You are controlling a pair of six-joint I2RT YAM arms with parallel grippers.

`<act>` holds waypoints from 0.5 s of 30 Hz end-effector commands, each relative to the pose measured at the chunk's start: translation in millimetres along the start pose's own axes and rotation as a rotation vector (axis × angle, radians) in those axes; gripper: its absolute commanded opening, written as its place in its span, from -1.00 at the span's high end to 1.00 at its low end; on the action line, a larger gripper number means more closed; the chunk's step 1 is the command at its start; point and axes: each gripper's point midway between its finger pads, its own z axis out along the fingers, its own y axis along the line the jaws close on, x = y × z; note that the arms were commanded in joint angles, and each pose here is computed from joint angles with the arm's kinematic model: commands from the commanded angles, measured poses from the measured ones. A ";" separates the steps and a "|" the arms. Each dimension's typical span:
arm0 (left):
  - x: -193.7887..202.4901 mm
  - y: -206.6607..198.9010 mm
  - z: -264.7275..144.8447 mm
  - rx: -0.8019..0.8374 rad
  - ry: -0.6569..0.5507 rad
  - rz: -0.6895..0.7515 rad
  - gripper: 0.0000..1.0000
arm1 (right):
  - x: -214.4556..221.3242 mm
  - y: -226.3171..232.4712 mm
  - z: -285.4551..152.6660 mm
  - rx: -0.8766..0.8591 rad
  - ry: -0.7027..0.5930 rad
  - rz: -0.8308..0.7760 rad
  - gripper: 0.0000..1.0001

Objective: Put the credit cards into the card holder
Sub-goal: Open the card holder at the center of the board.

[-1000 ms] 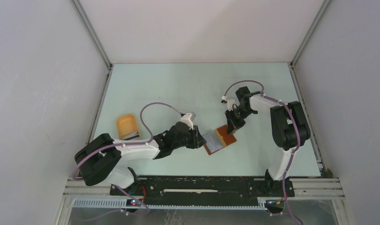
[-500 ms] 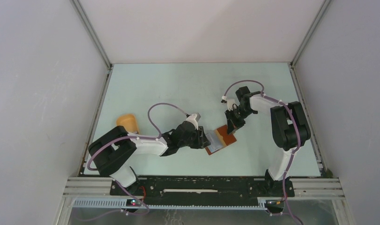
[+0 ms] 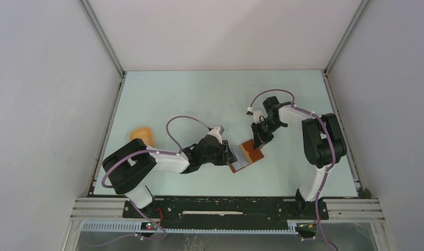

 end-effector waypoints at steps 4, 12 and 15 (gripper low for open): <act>-14.8 -17.0 3.9 0.035 -0.043 -0.031 0.10 | -16.6 12.9 -15.0 -0.010 -0.053 -0.058 0.82; -15.2 -15.9 9.2 0.023 -0.041 -0.054 0.09 | -16.6 13.6 -15.6 -0.012 -0.054 -0.056 0.82; -15.5 -16.2 10.7 0.026 -0.044 -0.067 0.06 | -16.8 14.3 -15.5 -0.014 -0.054 -0.058 0.81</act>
